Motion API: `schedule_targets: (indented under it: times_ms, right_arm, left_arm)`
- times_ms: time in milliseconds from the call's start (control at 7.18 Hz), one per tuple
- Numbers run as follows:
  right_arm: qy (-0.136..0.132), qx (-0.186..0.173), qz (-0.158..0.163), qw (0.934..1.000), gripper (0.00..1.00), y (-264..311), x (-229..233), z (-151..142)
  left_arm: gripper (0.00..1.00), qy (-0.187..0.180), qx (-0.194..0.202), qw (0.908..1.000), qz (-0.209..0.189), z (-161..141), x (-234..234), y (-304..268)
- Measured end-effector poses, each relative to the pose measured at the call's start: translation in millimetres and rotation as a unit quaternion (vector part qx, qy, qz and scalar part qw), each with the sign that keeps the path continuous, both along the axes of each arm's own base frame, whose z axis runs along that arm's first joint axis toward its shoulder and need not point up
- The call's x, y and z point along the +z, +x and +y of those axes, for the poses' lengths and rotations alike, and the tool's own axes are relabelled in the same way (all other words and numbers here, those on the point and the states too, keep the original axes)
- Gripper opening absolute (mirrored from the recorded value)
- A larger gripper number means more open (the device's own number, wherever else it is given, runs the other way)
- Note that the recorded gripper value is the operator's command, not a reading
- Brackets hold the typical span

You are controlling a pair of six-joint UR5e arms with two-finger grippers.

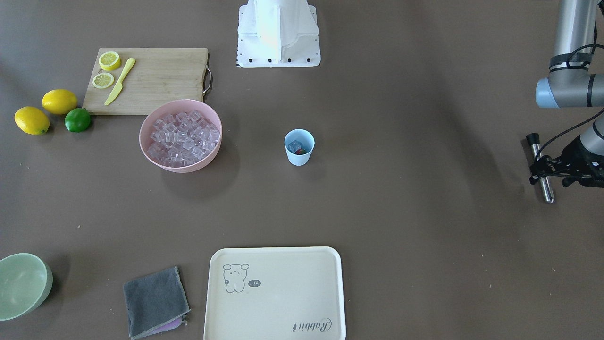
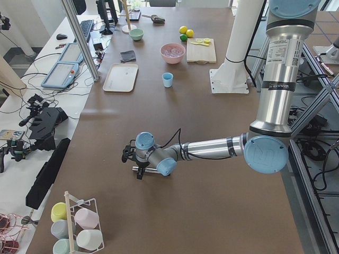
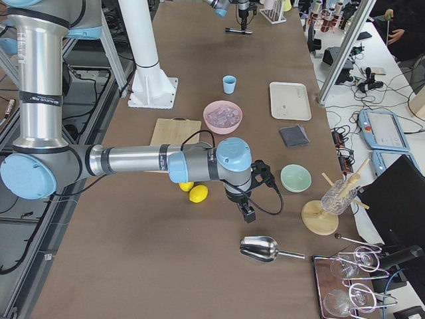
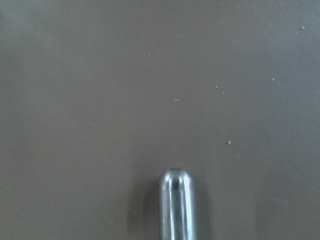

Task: Mash ice and strawberries in cup
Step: 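Grasp the metal pestle rod with the left gripper and lift it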

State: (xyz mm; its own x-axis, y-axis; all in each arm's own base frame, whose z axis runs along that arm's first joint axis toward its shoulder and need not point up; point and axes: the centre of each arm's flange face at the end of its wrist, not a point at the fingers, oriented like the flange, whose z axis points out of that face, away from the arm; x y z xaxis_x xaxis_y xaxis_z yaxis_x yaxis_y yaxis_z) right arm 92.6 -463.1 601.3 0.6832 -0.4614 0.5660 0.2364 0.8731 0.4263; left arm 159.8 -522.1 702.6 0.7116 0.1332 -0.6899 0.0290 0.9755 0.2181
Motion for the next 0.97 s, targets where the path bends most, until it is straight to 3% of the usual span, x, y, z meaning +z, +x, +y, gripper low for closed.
schedule_targets:
  times_ms: [557, 975]
  right_arm:
    - [0.0, 0.0, 0.0, 1.0, 0.99, 0, 0, 1]
    - [0.003, 0.0, 0.0, 1.0, 0.99, 0, -3, 1]
  left_arm:
    - [0.0, 0.003, 0.002, 1.0, 0.004, 3, -5, 2]
    - [0.0, 0.07, 0.016, 0.9959, 0.055, -29, -94, 20]
